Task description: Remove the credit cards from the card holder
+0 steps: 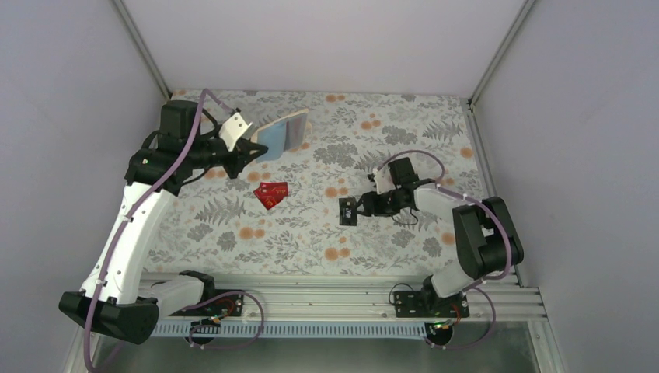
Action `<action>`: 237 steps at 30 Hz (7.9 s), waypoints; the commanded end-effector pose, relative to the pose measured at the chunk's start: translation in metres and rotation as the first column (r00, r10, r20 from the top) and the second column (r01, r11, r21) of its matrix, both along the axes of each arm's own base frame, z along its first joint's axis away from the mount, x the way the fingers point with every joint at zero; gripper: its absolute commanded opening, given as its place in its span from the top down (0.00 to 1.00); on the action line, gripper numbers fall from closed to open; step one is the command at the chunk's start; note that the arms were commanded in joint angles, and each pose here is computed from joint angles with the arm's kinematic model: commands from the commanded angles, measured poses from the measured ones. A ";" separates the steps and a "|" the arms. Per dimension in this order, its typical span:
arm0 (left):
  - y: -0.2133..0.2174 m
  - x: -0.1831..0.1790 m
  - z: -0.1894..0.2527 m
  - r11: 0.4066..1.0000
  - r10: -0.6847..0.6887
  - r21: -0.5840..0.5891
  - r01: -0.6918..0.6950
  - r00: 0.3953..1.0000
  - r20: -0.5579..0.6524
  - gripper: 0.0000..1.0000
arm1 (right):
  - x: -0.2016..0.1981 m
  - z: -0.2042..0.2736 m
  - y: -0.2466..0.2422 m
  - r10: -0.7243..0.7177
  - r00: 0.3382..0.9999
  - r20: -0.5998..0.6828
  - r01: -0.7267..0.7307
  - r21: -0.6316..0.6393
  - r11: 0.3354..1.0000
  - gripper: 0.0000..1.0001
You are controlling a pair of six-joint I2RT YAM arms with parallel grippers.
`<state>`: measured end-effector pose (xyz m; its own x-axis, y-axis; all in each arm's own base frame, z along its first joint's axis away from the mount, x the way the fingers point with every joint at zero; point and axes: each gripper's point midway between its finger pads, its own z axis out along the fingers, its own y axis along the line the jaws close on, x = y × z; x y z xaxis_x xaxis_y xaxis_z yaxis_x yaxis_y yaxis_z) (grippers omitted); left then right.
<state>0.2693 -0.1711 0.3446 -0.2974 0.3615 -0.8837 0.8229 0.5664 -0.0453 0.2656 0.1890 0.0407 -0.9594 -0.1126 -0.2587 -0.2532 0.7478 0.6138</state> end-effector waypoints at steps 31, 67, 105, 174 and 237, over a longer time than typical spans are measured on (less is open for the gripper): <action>-0.034 -0.120 0.057 0.776 -0.563 -0.238 0.585 0.811 0.158 0.98 | -0.048 0.371 0.081 -0.028 0.354 0.935 -0.443 0.194 0.875 0.15; -0.034 -0.080 0.034 0.873 -0.439 -0.212 0.438 0.897 0.046 0.98 | -0.093 0.371 0.151 0.126 0.317 0.940 -0.745 0.165 0.647 0.45; -0.026 -0.026 0.006 0.972 -0.217 -0.099 0.215 0.976 -0.007 0.83 | -0.091 0.380 0.185 0.147 0.462 0.875 -0.685 0.247 0.686 0.95; -0.045 -0.044 0.046 0.921 -0.329 -0.221 0.321 0.944 0.003 0.57 | -0.041 0.353 0.138 0.119 0.547 0.828 -0.534 0.236 0.812 0.96; -0.044 -0.042 0.064 0.900 -0.377 -0.233 0.368 0.926 0.007 0.98 | -0.024 0.358 0.129 0.142 0.465 0.874 -0.623 0.209 0.754 0.84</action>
